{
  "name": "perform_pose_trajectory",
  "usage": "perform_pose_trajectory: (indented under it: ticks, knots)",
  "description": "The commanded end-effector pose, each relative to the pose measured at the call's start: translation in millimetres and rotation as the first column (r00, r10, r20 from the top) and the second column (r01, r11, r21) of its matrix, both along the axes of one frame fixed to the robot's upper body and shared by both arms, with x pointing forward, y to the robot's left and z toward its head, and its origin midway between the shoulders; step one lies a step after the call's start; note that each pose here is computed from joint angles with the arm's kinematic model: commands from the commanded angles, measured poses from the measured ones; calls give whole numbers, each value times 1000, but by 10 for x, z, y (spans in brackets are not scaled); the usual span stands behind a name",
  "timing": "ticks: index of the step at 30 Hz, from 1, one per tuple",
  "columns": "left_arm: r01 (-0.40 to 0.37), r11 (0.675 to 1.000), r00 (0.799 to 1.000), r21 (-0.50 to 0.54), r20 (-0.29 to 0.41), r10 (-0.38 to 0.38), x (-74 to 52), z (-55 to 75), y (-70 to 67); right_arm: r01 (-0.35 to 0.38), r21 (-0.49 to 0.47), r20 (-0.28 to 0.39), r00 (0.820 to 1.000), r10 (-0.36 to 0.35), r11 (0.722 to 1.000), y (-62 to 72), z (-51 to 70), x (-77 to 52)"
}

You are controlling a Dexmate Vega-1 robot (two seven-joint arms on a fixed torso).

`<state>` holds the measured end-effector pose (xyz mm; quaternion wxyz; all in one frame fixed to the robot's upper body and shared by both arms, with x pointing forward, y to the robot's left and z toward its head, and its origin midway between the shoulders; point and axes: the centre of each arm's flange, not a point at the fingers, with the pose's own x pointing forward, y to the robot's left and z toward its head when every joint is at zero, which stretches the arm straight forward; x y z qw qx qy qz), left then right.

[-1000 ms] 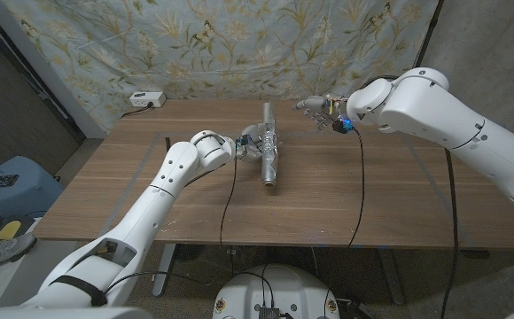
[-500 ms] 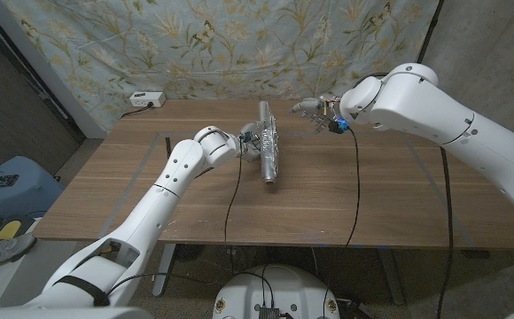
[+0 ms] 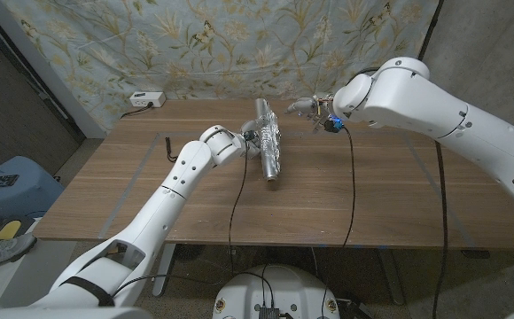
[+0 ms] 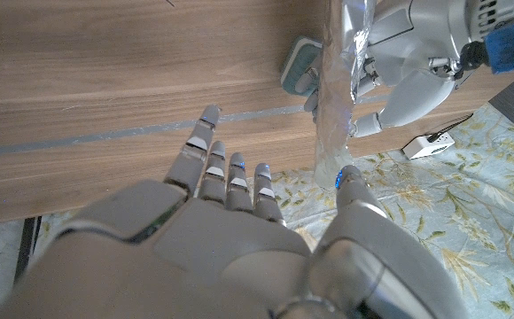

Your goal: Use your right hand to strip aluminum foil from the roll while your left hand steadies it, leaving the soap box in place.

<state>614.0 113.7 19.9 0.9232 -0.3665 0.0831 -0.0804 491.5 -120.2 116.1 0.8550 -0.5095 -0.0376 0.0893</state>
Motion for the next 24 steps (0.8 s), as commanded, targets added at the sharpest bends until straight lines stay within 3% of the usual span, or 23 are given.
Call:
perform_pose_trajectory:
  ticks: [1,13,24]
  knots:
    - [-56,998,998,-4,38,56,4,110,-33,-16,-95,-37,999,13,995,162,-28,-34]
    - [-62,998,998,-2,29,62,5,100,-44,-24,-108,-76,997,16,994,162,-55,-10]
    - [-49,999,999,-13,23,49,-21,83,-68,-6,-120,-74,997,-2,993,104,7,-21]
